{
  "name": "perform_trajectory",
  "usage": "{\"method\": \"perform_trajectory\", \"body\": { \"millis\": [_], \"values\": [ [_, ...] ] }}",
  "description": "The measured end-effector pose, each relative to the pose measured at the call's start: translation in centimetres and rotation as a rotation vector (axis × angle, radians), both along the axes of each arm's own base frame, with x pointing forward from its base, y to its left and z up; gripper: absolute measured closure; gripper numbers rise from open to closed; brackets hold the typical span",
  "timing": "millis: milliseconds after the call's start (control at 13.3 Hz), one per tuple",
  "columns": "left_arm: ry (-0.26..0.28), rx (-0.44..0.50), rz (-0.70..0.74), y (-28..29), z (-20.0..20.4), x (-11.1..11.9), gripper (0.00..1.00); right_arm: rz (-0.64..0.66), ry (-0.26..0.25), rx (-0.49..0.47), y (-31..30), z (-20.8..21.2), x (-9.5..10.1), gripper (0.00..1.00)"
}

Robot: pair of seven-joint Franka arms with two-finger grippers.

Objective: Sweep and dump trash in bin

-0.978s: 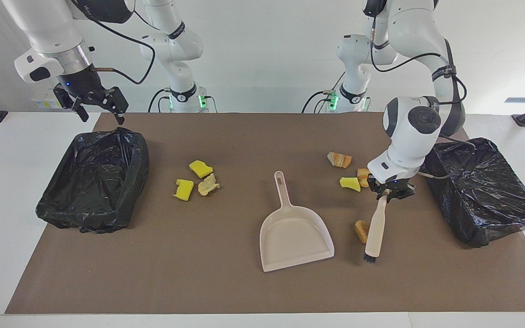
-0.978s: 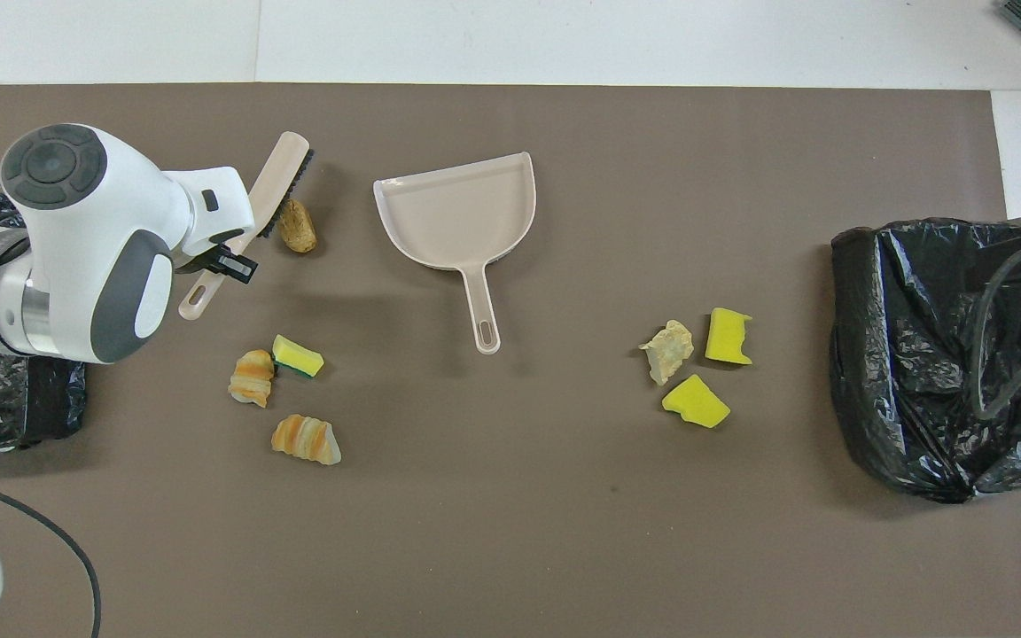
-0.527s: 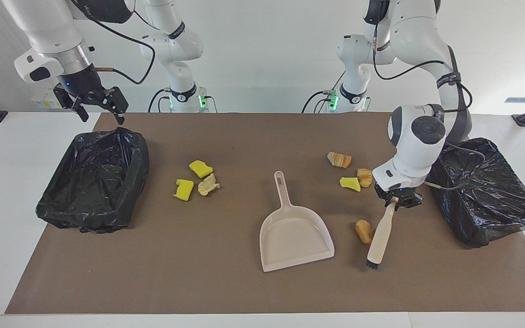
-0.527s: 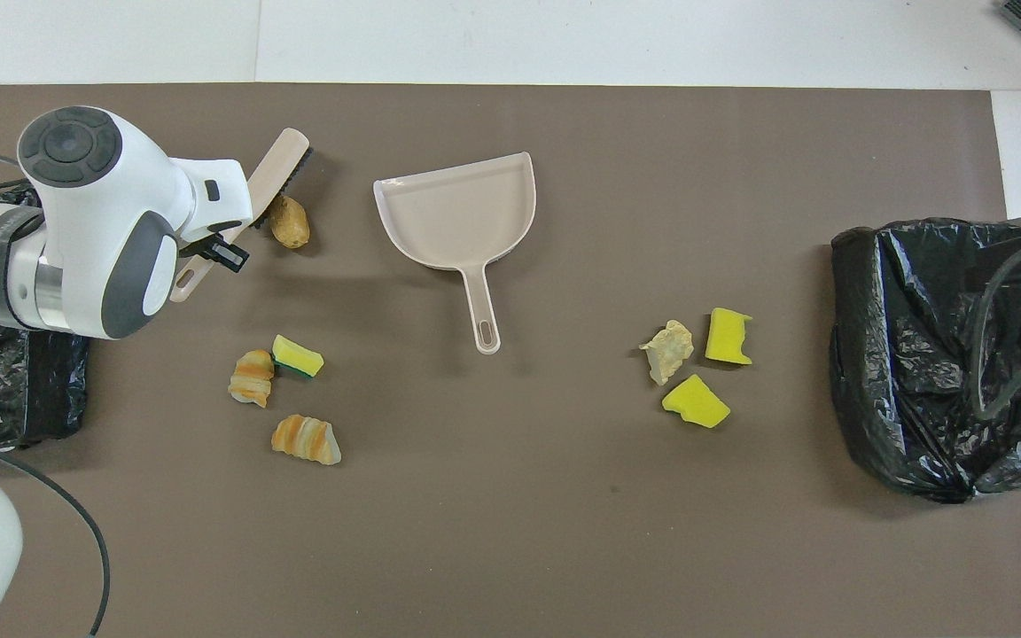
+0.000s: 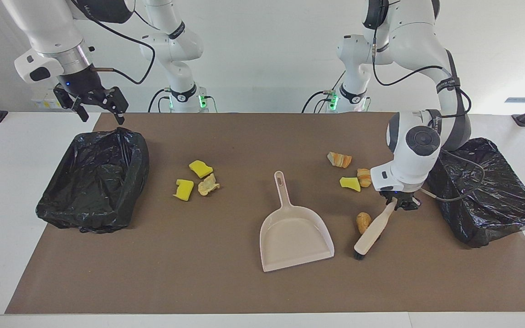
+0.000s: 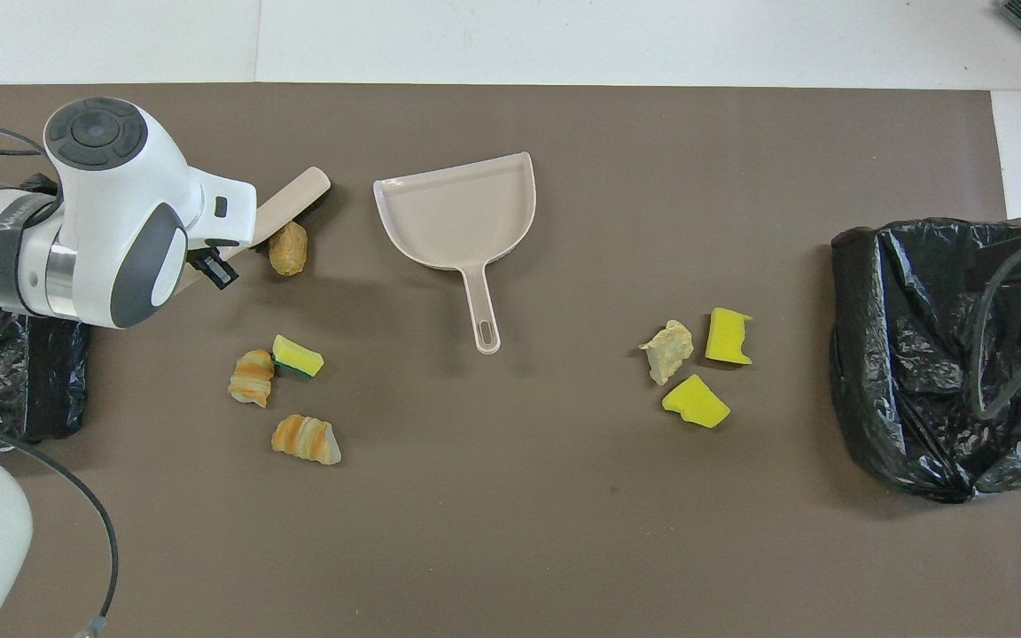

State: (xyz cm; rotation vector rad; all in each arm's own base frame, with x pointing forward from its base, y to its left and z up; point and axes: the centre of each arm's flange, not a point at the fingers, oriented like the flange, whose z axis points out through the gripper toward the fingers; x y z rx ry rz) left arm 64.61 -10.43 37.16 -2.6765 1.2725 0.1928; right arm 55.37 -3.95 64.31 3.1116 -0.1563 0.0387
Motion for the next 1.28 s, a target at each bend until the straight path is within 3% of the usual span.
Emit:
{"method": "perform_trajectory", "body": {
  "millis": [452,753,1280],
  "values": [
    [0.113,0.013,-0.109,1.2,1.9,-2.1,0.73,0.000,0.000,0.000,0.0,0.0,0.0,0.00],
    [0.173,0.016,-0.112,1.8,2.1,-5.2,0.73,0.000,0.000,0.000,0.0,0.0,0.0,0.00],
    [0.119,-0.038,-0.004,7.2,4.7,-5.1,0.73,0.000,0.000,0.000,0.0,0.0,0.0,0.00]
  ]
}}
